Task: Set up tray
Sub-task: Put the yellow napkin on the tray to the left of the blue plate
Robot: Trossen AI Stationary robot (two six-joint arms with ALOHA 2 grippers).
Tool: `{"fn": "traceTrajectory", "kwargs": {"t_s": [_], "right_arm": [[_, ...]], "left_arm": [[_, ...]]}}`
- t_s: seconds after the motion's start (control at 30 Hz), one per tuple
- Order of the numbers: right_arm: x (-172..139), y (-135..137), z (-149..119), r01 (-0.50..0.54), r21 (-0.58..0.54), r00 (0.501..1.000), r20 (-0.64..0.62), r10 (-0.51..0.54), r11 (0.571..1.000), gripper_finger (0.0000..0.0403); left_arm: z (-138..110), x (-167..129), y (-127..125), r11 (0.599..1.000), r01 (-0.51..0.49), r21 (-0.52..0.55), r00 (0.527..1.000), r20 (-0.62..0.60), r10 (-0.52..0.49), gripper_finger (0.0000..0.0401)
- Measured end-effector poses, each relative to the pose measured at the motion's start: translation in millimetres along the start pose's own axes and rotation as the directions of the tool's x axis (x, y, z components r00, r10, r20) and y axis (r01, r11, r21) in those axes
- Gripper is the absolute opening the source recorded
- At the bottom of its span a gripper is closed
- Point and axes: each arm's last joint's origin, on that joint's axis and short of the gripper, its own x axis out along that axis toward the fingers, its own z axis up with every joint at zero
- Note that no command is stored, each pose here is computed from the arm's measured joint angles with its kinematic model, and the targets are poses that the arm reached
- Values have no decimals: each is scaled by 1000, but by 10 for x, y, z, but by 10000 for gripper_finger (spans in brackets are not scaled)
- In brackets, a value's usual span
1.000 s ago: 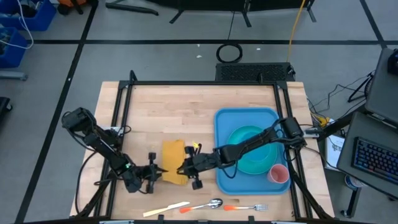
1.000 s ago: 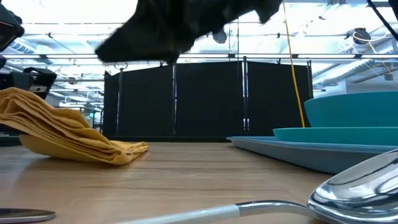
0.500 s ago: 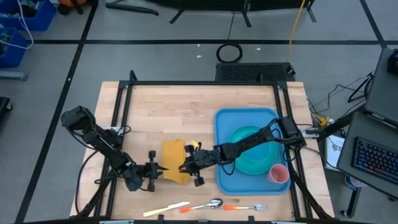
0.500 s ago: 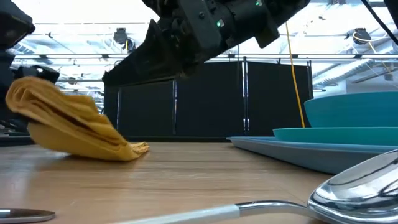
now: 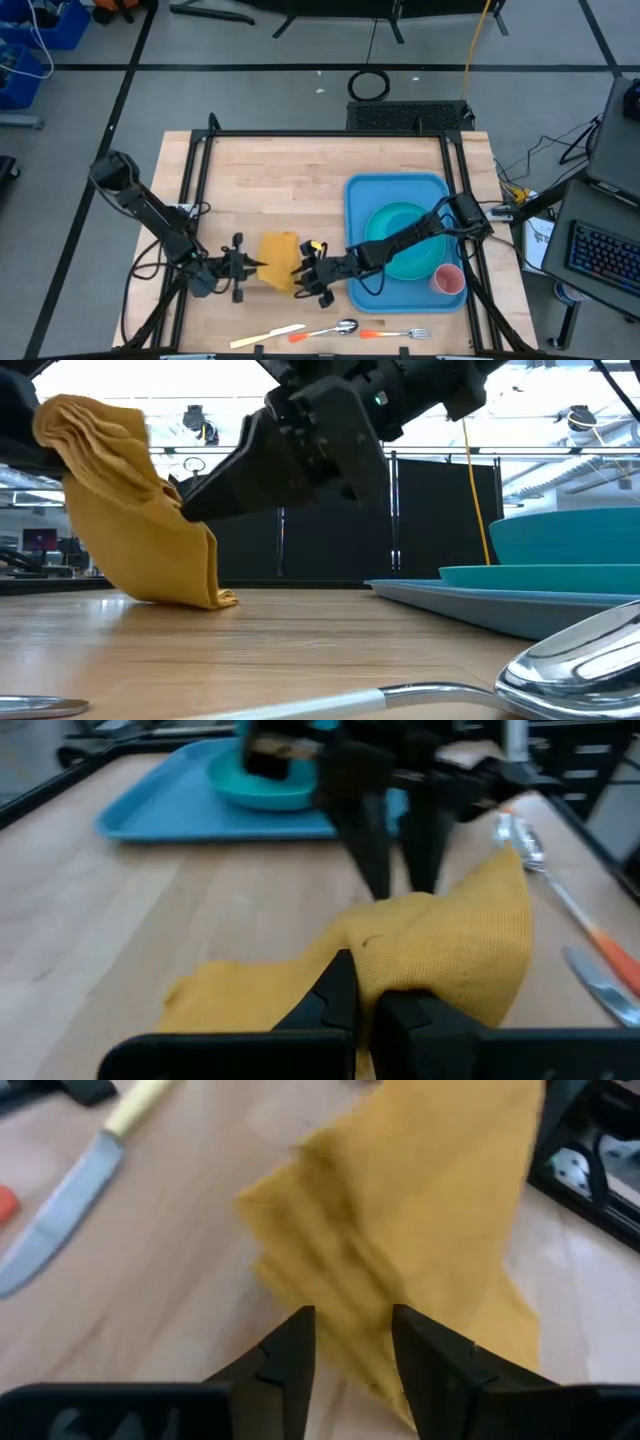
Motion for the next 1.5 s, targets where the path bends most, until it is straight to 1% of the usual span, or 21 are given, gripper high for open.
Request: {"fn": "traceTrajectory", "kwargs": {"t_s": [0.1,0.17,0.3,0.37,0.43,0.5,0.6,0.67,0.73,0.87,1.07,1.17,1.33,1.5], "right_arm": [[-13,69,-82,34,-14,999,-23,-34,999,143],[-26,114,-143,78,-13,997,-16,-78,997,154],[-66,194,-264,99,21,992,80,-101,995,173],[-90,213,-325,133,42,983,119,-137,990,183],[-93,224,-358,142,62,976,155,-150,988,193],[-71,241,-407,147,55,977,149,-154,988,202],[11,264,-474,177,54,974,137,-183,983,213],[54,271,-478,205,39,966,153,-208,978,218],[77,264,-472,250,51,952,167,-255,967,222],[106,275,-524,285,56,946,146,-290,957,229],[92,260,-486,292,86,937,176,-303,953,231],[82,245,-456,310,96,924,203,-323,946,231],[77,233,-455,342,116,914,190,-359,932,231],[76,233,-455,335,149,913,191,-360,930,228]], "left_arm": [[-7,-12,30,999,-30,-11,1000,-7,30,5],[-8,-13,32,999,-31,-17,999,-9,30,5],[-6,-14,42,997,-61,-41,998,6,61,7],[-4,-14,42,997,-62,-40,998,8,62,5],[0,-11,48,996,-74,-44,997,15,75,4],[9,3,63,994,-89,-66,996,20,91,7],[15,25,79,994,-84,-68,996,9,84,6],[22,38,91,993,-89,-81,996,9,90,4],[33,46,95,992,-89,-84,996,14,91,7],[33,44,91,993,-86,-85,996,14,87,8],[28,40,77,996,-53,-73,999,0,53,10],[23,34,65,997,-35,-70,999,-7,34,6],[20,34,58,997,-13,-76,1000,-18,11,12],[20,34,59,997,-13,-72,1000,-18,12,5]]}}
